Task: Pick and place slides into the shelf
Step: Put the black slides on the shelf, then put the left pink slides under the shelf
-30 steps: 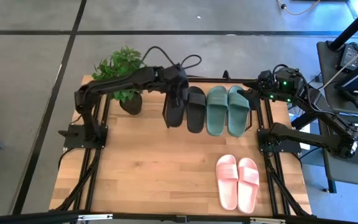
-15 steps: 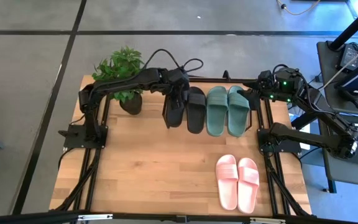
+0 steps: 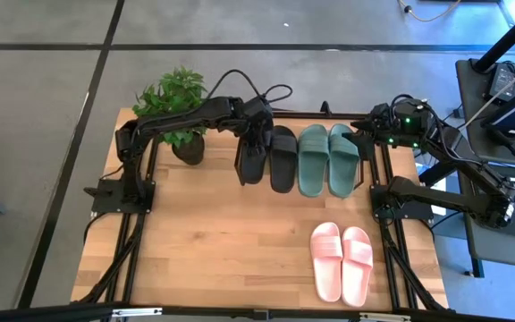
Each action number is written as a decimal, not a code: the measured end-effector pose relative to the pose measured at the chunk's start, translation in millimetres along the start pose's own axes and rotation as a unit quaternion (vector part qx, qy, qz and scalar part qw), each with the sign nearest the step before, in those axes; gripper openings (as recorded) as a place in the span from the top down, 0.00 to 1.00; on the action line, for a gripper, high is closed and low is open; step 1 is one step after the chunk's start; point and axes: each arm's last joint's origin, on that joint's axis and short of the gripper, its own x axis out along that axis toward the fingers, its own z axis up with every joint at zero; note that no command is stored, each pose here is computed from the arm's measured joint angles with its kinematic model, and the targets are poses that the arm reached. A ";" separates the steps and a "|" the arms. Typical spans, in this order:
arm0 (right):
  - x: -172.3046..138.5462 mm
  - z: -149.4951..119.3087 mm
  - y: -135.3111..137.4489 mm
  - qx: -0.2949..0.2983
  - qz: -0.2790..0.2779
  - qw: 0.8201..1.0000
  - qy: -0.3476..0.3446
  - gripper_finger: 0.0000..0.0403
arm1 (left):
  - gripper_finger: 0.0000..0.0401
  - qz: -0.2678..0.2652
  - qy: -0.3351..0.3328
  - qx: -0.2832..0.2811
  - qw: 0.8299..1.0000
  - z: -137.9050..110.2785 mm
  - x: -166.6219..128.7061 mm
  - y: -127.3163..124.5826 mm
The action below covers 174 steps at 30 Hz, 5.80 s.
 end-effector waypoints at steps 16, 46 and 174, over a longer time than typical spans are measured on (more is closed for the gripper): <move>-0.1 -0.2 0.0 -0.012 0.000 1.000 0.001 0.33 | 0.81 0.010 0.006 0.002 1.000 0.2 7.3 -1.2; 0.0 -0.1 0.0 -0.009 0.000 1.000 0.000 0.33 | 0.81 0.105 0.029 0.035 0.993 -14.1 -38.8 8.4; 15.6 -189.5 299.8 -0.391 -0.095 0.826 0.395 0.33 | 0.81 0.025 -0.448 -0.089 0.889 -251.9 -164.0 -111.0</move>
